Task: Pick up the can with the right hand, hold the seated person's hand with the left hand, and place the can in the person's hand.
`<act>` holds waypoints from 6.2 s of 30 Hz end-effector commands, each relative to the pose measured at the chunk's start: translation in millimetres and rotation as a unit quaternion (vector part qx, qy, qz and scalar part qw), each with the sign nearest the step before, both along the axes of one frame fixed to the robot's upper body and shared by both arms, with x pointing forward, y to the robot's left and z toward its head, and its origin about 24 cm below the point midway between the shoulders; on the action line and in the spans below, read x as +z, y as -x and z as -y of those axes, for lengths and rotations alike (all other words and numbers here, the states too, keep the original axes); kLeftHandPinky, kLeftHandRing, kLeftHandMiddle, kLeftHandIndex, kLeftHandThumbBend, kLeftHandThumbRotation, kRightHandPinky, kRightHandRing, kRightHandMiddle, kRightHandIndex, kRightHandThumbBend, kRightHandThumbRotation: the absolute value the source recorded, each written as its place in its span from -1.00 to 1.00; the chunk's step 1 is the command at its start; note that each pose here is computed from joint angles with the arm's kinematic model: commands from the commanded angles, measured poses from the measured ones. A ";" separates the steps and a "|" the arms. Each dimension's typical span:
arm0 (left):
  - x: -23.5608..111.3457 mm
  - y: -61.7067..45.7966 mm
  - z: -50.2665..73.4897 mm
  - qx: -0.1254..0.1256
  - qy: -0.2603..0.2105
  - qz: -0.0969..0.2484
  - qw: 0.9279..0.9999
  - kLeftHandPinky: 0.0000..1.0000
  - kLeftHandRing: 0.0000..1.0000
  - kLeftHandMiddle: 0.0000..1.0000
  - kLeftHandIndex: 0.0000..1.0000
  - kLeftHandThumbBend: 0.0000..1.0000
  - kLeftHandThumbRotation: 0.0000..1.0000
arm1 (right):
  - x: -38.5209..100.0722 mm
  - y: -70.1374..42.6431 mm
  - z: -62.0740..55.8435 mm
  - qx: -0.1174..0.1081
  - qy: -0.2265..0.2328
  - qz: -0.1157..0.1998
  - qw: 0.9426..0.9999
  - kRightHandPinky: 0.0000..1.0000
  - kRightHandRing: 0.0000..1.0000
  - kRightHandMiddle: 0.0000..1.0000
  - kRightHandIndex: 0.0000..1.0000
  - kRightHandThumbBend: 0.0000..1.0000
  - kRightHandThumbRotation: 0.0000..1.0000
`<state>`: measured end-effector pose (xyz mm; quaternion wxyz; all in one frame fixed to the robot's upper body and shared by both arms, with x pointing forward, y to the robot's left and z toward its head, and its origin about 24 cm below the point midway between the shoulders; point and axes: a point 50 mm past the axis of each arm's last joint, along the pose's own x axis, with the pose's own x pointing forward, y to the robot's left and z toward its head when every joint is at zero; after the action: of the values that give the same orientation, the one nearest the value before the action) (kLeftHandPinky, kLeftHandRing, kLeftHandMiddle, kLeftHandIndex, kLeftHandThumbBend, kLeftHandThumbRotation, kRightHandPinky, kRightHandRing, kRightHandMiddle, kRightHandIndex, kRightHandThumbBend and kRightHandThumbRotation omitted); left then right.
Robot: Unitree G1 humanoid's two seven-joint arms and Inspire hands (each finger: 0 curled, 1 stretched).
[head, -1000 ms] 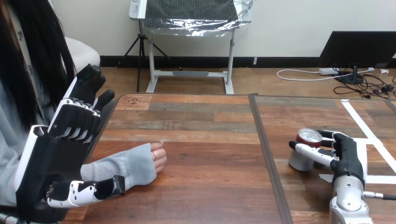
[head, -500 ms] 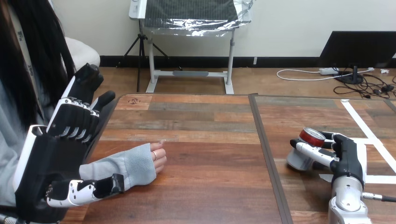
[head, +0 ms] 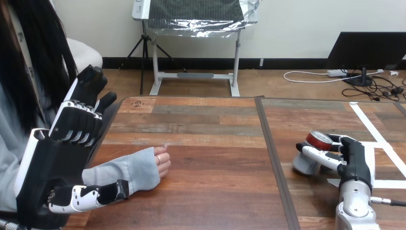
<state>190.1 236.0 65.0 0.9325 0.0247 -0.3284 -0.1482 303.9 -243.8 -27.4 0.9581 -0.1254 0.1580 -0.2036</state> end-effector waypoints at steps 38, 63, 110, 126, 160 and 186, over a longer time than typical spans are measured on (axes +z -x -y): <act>13.8 -22.1 8.2 0.024 -0.071 0.025 0.997 0.81 0.96 0.96 0.89 1.00 -0.42 | 54.8 -33.8 -29.3 0.102 -0.015 0.178 0.979 -0.17 -0.05 0.07 0.15 0.39 -1.00; 9.8 -28.5 1.9 0.092 -0.217 0.021 0.972 0.69 0.87 0.91 0.89 1.00 -0.60 | 65.4 -37.7 -35.5 0.144 0.008 0.201 0.969 -0.17 -0.06 0.07 0.11 0.45 -1.00; 36.3 -59.9 -11.1 0.121 -0.456 -0.030 0.881 0.59 0.75 0.76 0.79 1.00 -0.62 | 60.3 -34.7 -30.2 0.194 0.020 0.174 0.965 -0.19 -0.06 0.06 0.10 0.54 -1.00; 39.4 -80.1 -20.6 0.101 -0.534 -0.052 0.838 0.58 0.71 0.72 0.73 1.00 -0.54 | 61.1 -32.6 -25.8 0.201 0.026 0.177 0.963 -0.21 -0.08 0.05 0.09 0.54 -1.00; 21.7 -114.0 -29.4 0.075 -0.636 -0.108 0.761 0.40 0.57 0.60 0.60 1.00 -0.59 | 60.6 -27.5 -19.7 0.216 0.027 0.184 0.959 -0.19 -0.06 0.06 0.09 0.53 -1.00; 10.2 -121.7 -27.3 0.058 -0.653 -0.131 0.743 0.27 0.41 0.47 0.49 1.00 -0.56 | 60.7 -25.1 -18.4 0.227 0.018 0.190 0.955 -0.18 -0.05 0.08 0.10 0.54 -1.00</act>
<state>295.0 264.2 52.7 0.7346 0.6092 0.0045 -0.2987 313.5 -224.0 1.9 0.9909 -0.1342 0.0116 0.0030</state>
